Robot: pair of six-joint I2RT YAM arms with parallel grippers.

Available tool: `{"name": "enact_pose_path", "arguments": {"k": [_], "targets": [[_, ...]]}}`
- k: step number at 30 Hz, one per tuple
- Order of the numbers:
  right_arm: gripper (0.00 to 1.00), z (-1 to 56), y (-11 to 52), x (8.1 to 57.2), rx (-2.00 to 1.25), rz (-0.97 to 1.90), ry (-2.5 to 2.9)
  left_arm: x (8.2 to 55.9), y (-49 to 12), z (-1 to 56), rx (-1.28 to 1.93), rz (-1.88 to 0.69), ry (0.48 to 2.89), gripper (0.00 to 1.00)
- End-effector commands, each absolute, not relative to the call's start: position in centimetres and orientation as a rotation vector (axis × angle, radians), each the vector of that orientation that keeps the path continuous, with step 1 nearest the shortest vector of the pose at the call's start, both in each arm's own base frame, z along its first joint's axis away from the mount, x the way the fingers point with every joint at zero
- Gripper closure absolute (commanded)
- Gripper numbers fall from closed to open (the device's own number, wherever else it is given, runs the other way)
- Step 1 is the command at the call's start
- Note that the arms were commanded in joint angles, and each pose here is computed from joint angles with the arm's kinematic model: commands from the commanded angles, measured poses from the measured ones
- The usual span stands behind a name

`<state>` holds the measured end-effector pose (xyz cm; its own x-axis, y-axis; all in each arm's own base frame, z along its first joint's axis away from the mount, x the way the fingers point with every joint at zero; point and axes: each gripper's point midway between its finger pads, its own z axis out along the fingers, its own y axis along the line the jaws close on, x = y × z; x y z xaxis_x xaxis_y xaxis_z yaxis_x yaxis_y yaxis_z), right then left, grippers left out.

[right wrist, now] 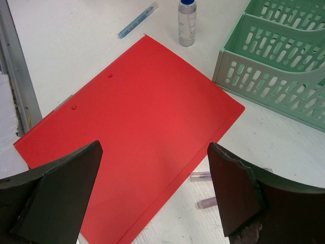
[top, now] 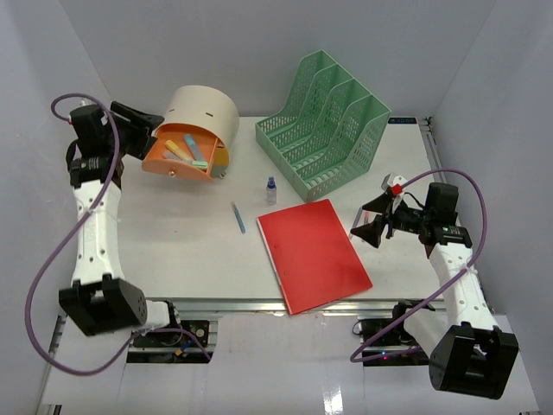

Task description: Organize the desk

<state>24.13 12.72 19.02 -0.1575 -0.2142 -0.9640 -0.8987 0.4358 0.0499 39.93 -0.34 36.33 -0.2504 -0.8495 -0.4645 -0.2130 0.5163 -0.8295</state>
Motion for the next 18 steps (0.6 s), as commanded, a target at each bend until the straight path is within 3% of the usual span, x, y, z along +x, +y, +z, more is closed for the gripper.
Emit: {"name": "enact_pose_path", "arguments": {"k": [1, 3, 9, 18], "targets": [[0.09, 19.2, 12.8, 24.0, -0.997, 0.827, 1.626, 33.9, -2.4, 37.0, -0.752, -0.842, 1.660, 0.47], [0.09, 19.2, 12.8, 23.9, -1.000, 0.825, 1.625, 31.8, -3.1, 35.0, -0.764, -0.867, 1.660, 0.56], [0.09, 19.1, 12.7, 24.0, -1.006, 0.809, 1.622, 28.3, -5.3, 26.9, -0.812, -0.975, 1.758, 0.62], [0.09, 18.7, 12.3, 24.4, -0.997, 0.791, 1.644, 30.1, -5.1, 20.3, -0.883, -0.964, 1.880, 0.79]]}}
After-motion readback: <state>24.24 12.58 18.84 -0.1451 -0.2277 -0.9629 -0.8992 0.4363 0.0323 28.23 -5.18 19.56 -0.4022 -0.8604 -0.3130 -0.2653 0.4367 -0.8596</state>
